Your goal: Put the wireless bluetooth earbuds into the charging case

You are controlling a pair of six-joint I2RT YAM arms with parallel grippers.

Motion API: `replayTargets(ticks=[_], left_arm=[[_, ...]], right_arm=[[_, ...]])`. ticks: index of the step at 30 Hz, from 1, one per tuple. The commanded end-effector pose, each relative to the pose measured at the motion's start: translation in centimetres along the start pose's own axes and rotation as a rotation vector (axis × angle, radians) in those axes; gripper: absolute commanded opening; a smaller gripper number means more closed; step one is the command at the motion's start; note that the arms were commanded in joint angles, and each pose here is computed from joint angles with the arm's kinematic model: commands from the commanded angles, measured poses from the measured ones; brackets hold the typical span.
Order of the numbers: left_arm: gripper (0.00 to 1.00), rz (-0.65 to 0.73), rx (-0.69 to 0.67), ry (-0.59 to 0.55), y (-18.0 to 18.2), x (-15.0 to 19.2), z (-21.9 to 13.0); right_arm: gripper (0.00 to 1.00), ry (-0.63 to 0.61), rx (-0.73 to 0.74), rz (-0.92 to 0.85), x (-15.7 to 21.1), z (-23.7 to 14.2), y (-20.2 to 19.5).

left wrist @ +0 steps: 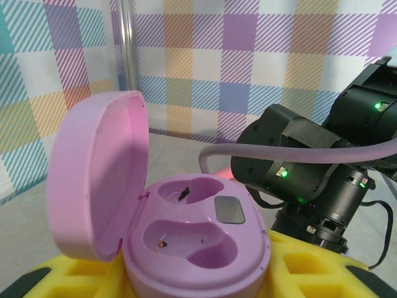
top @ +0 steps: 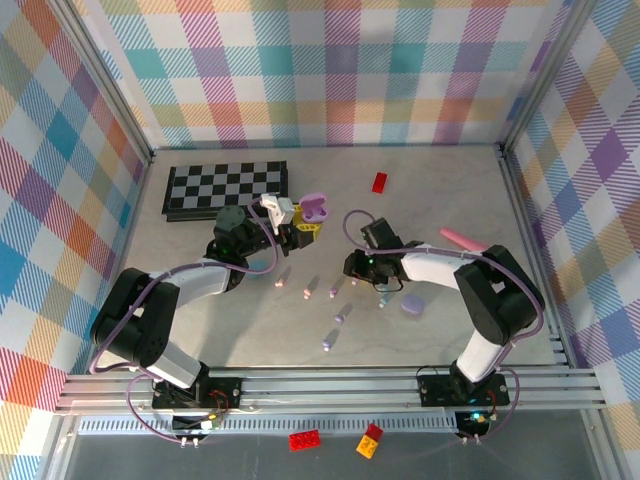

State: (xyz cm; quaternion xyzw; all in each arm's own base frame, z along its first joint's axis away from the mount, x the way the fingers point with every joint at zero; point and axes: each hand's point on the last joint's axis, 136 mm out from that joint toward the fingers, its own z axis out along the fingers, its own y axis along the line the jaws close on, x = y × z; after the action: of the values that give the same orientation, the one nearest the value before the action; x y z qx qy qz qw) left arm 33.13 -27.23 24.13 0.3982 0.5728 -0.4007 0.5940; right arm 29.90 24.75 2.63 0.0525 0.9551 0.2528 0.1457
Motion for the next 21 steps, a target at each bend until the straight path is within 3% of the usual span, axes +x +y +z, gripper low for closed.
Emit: replayTargets(ticks=[1, 12, 21], left_arm=[[0.4, 0.057, 0.004, -0.033, 0.0, -1.8, -0.3], [0.4, 0.059, 0.008, -0.032, 0.0, -2.0, -0.2], [0.4, 0.058, 0.015, -0.034, 0.2, -2.0, 0.0]], right_arm=[[0.41, -0.012, -0.08, -0.01, -0.2, -0.5, 0.9], [0.44, 0.049, -0.133, -0.008, 0.9, -0.9, 0.0], [0.45, 0.113, -0.228, -0.085, 2.0, -1.4, 1.6]])
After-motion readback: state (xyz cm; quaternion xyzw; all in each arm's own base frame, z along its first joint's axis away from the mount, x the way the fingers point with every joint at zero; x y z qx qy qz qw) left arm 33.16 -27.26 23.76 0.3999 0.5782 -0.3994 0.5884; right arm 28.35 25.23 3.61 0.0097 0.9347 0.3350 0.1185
